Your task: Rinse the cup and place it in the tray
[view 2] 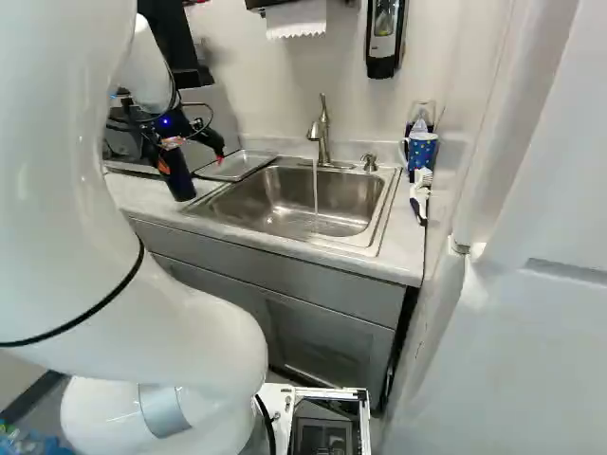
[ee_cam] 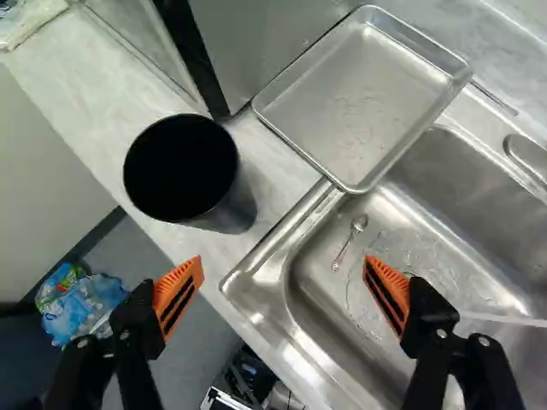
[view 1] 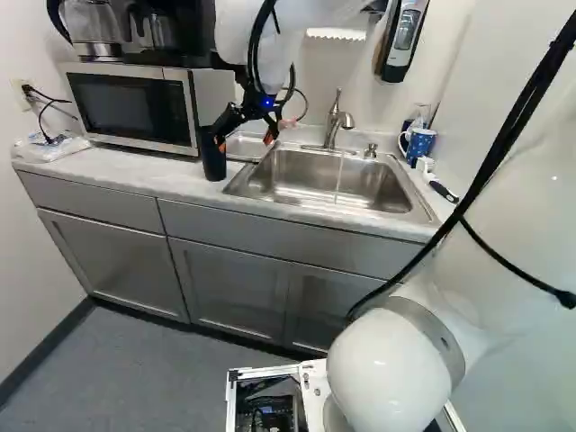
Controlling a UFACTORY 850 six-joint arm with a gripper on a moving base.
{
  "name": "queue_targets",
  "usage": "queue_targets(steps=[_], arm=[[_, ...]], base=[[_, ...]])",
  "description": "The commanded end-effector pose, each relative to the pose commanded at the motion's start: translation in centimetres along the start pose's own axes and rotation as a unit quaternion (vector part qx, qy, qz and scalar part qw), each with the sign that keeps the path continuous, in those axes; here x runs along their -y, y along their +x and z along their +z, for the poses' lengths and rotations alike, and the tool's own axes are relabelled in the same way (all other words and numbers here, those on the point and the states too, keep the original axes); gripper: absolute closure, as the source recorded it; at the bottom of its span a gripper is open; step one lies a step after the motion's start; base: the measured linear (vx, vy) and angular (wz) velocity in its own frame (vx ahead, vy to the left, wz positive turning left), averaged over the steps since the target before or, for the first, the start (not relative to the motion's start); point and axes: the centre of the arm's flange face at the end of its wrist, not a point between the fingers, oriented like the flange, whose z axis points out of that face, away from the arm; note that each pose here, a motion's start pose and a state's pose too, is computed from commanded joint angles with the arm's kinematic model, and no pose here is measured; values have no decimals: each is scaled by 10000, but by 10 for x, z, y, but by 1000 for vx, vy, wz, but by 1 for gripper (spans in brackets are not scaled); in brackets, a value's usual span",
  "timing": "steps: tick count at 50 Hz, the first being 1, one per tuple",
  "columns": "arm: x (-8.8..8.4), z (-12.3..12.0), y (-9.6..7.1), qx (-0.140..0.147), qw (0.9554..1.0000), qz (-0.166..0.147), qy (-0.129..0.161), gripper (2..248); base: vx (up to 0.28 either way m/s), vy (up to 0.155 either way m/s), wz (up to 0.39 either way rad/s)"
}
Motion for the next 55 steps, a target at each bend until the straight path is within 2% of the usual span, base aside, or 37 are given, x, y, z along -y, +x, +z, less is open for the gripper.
queue_targets(steps=[11, 27, 41, 55], arm=[[16, 4, -1, -12, 9999, -144, 95, 3], [17, 25, 1, -63, 9998, -155, 103, 3], [25, 41, 2, -314, 9992, -210, 147, 3], [34, 51, -4, -634, 9973, -286, 215, 3]], base=[[0, 0, 0], [0, 0, 0], [0, 0, 0], [0, 0, 0]])
